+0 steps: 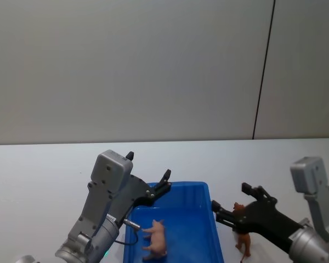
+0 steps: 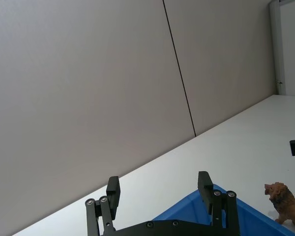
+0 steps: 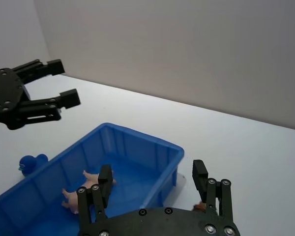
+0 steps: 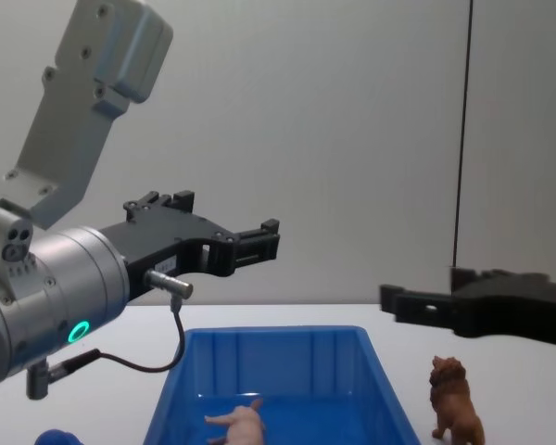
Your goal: Pick up the two dolls from the table and place them into the box.
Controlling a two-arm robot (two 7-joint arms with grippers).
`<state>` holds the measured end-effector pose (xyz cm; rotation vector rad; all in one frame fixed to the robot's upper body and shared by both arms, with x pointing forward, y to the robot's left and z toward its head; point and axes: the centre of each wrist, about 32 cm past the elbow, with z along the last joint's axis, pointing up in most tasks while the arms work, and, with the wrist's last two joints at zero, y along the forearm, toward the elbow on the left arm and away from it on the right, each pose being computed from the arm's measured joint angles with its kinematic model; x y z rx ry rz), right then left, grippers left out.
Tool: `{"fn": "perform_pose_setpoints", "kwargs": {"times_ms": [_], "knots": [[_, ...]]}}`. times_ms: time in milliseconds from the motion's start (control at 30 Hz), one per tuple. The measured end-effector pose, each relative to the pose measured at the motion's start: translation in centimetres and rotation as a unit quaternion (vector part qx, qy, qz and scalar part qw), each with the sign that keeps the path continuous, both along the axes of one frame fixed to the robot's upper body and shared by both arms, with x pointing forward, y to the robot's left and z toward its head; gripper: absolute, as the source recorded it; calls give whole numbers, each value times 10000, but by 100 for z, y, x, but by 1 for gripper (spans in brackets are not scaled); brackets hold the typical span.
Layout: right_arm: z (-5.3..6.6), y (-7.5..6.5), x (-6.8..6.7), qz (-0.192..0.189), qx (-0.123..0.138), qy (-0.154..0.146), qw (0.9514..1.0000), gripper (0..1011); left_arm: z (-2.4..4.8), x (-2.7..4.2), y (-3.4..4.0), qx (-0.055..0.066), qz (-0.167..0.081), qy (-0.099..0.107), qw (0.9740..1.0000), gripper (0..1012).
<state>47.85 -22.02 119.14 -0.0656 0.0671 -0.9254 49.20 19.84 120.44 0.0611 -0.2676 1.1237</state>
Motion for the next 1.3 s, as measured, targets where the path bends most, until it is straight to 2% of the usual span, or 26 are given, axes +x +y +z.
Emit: {"fn": "perform_pose_setpoints", "kwargs": {"times_ms": [300, 633, 1167, 1300], "knots": [[-87, -142, -98, -342, -75, 261, 9990, 1001, 0, 0, 0, 0, 0, 0, 10000, 1001], [-229, -203, -142, -564, -172, 657, 9961, 1001, 0, 0, 0, 0, 0, 0, 10000, 1001], [-454, -121, -98, -713, -197, 1194, 9901, 1001, 0, 0, 0, 0, 0, 0, 10000, 1001], [-488, -94, -79, -732, -190, 1264, 9891, 949, 0, 0, 0, 0, -1, 0, 10000, 1001]]}}
